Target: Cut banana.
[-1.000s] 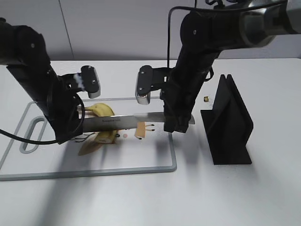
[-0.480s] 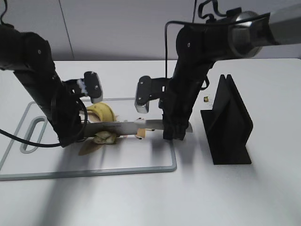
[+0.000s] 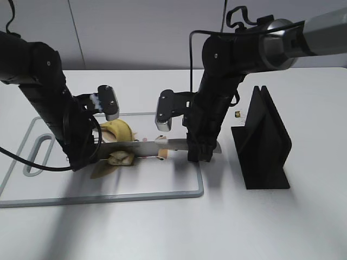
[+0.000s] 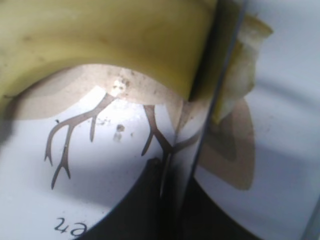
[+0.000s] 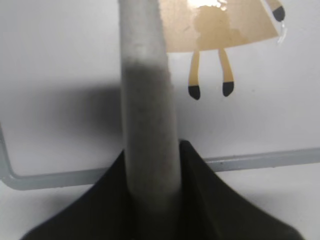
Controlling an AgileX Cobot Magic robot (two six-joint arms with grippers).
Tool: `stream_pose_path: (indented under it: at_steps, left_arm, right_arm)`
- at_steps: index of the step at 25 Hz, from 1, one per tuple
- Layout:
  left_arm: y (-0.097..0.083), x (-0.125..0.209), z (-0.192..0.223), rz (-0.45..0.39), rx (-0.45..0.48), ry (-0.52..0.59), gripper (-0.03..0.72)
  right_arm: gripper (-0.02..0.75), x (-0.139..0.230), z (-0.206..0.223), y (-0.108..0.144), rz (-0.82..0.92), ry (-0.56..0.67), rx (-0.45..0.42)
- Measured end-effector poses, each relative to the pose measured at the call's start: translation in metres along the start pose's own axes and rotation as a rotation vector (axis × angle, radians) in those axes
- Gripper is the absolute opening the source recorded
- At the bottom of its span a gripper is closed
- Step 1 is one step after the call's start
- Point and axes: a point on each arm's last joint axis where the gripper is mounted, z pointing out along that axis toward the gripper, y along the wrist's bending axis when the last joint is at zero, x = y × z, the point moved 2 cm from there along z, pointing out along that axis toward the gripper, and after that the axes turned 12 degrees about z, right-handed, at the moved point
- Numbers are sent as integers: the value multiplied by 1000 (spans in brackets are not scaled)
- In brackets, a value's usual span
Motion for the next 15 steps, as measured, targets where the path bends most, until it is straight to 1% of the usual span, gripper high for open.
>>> stream_pose_path:
  at_steps: [6,10,12,15]
  left_arm:
    - [0,-1,-6,5,-17,-6,23]
    - [-3,-1,-12,9,-16,-5,23]
    - [-6,-1,-18,13,-14,-5,23]
    - [-7,-4,-34,25,-40,-15,23]
  right_arm:
    - [176,0,-3,1,3,-1,-7]
    - [176,0,-7,4,8,-8,-10]
    - [176,-2,-13,6,8,-18,-11]
    - [176,-5,-29,7,2,-43,7]
